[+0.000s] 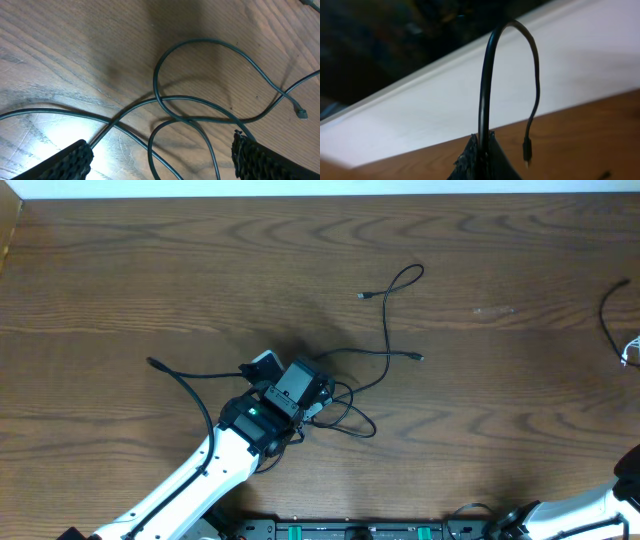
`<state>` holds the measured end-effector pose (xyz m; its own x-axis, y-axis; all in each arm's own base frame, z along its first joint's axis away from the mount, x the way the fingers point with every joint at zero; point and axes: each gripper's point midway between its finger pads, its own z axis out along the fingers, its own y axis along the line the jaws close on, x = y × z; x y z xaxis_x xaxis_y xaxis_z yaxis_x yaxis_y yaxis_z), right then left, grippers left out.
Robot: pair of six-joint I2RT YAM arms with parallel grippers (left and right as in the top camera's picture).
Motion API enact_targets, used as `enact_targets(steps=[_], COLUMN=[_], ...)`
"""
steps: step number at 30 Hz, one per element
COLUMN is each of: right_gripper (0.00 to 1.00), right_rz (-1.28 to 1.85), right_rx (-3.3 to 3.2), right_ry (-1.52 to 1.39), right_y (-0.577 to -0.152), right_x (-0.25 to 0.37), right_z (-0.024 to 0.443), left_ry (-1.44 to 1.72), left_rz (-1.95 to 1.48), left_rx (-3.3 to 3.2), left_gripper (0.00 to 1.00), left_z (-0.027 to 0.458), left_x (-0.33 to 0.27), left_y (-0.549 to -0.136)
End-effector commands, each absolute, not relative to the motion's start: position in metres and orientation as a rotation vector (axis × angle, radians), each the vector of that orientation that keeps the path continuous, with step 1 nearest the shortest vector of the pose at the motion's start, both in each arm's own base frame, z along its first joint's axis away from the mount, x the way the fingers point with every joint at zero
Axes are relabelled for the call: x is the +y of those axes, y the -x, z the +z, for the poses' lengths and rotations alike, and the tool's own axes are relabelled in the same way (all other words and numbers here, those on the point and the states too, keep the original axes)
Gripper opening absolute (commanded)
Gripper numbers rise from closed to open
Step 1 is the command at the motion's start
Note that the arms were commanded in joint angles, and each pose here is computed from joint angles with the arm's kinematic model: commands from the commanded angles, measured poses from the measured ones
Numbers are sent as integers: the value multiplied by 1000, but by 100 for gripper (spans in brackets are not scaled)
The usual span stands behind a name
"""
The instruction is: Untangle cables
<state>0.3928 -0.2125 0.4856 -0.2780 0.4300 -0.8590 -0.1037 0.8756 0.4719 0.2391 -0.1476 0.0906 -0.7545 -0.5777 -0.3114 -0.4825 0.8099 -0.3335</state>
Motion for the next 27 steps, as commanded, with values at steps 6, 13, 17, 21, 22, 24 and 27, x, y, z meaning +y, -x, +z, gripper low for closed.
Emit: enact_targets(steps=[6, 13, 17, 21, 22, 24, 27], right_gripper=[1, 1, 1, 1, 1, 4, 21], right_rz=[314, -48, -66, -7, -5, 4, 14], right_rx=[1946, 2192, 2289, 2399, 2422, 2456, 2489], right_ry=[-351, -554, -622, -647, -658, -674, -687], right_y=[-406, -428, -443, -446, -445, -444, -441], right_x=[-204, -218, -221, -217, -217, -218, -216], right_z=[450, 366, 302, 237, 222, 195, 169], left_ry=[808, 809, 808, 808, 808, 809, 808], left_rz=[-313, -306, -305, -305, -305, -305, -305], left_rx=[2567, 2561, 2562, 2561, 2561, 2561, 2561], left_gripper=[91, 91, 91, 91, 91, 91, 91], left_z=[94, 95, 95, 95, 95, 95, 95], left_x=[-145, -144, -144, -144, -144, -144, -144], left_y=[-244, -245, -245, -245, -245, -245, -245])
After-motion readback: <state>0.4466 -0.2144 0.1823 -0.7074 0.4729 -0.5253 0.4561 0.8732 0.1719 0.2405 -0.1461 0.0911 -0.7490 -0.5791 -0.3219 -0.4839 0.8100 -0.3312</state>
